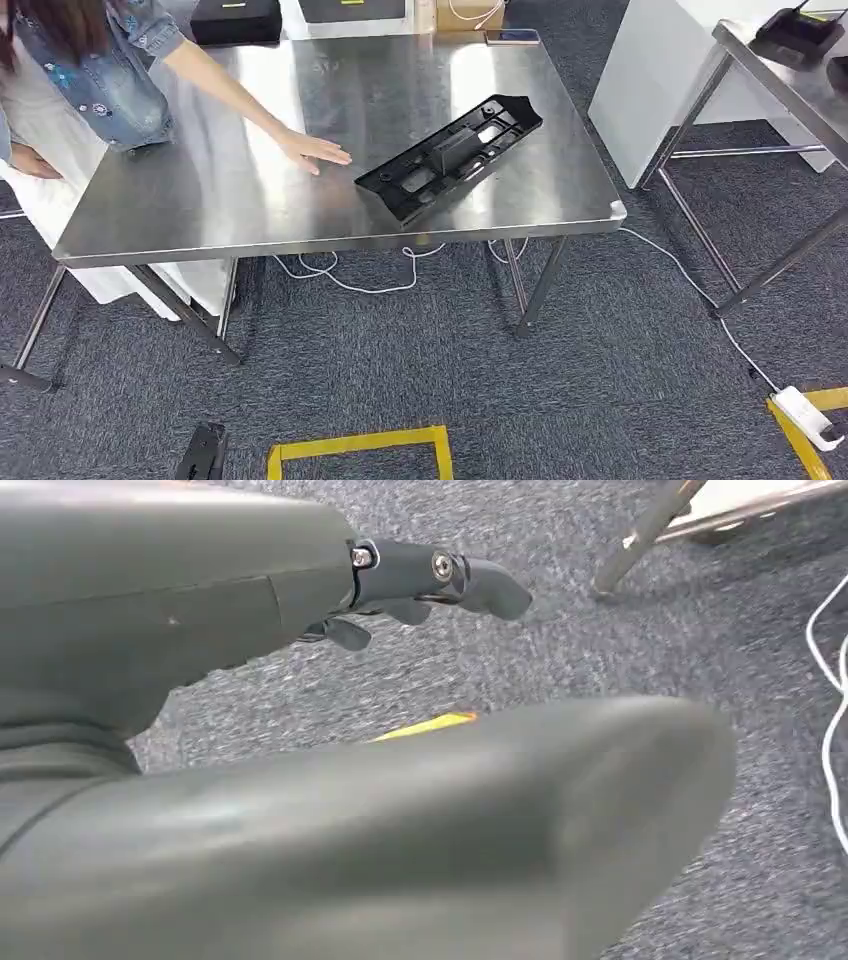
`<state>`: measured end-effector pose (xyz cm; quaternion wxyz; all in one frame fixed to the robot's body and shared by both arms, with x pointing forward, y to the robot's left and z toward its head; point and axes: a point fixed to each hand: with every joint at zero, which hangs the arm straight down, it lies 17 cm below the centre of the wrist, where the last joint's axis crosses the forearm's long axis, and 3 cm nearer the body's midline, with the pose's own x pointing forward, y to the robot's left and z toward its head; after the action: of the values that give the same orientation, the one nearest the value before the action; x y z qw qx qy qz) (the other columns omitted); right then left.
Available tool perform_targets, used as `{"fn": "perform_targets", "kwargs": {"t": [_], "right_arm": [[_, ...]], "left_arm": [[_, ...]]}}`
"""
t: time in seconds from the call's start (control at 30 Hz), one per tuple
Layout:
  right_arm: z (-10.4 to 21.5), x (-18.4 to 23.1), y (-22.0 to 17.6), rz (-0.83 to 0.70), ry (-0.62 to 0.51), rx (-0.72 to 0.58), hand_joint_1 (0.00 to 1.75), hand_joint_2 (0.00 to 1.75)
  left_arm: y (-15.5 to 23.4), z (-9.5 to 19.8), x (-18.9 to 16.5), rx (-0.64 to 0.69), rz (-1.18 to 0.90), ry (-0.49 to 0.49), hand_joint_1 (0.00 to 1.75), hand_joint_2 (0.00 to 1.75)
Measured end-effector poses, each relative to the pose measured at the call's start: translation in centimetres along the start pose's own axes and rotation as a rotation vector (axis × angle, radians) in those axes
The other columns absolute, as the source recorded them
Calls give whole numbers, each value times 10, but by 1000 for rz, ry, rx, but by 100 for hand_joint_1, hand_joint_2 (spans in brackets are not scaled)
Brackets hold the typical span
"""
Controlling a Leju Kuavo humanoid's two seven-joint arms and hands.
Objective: Take the parts from the cabinet and place them on the table.
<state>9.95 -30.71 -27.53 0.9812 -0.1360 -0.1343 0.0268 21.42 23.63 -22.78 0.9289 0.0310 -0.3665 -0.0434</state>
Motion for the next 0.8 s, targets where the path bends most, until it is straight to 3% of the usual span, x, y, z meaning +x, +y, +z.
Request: {"fn": "perform_targets", "kwargs": {"t": [0.47,0.5,0.8], "right_arm": [[0,-7,2,-19,36,28,0,0],[0,-7,1,-20,36,30,0,175],[-2,-4,-4,-19,35,34,0,175]], "left_arm": [[-9,-3,10,-19,-16,-12,0,0],[-10,-3,11,-22,-16,-13,0,0],[-17,-3,13,-40,-29,-18,0,0]]}}
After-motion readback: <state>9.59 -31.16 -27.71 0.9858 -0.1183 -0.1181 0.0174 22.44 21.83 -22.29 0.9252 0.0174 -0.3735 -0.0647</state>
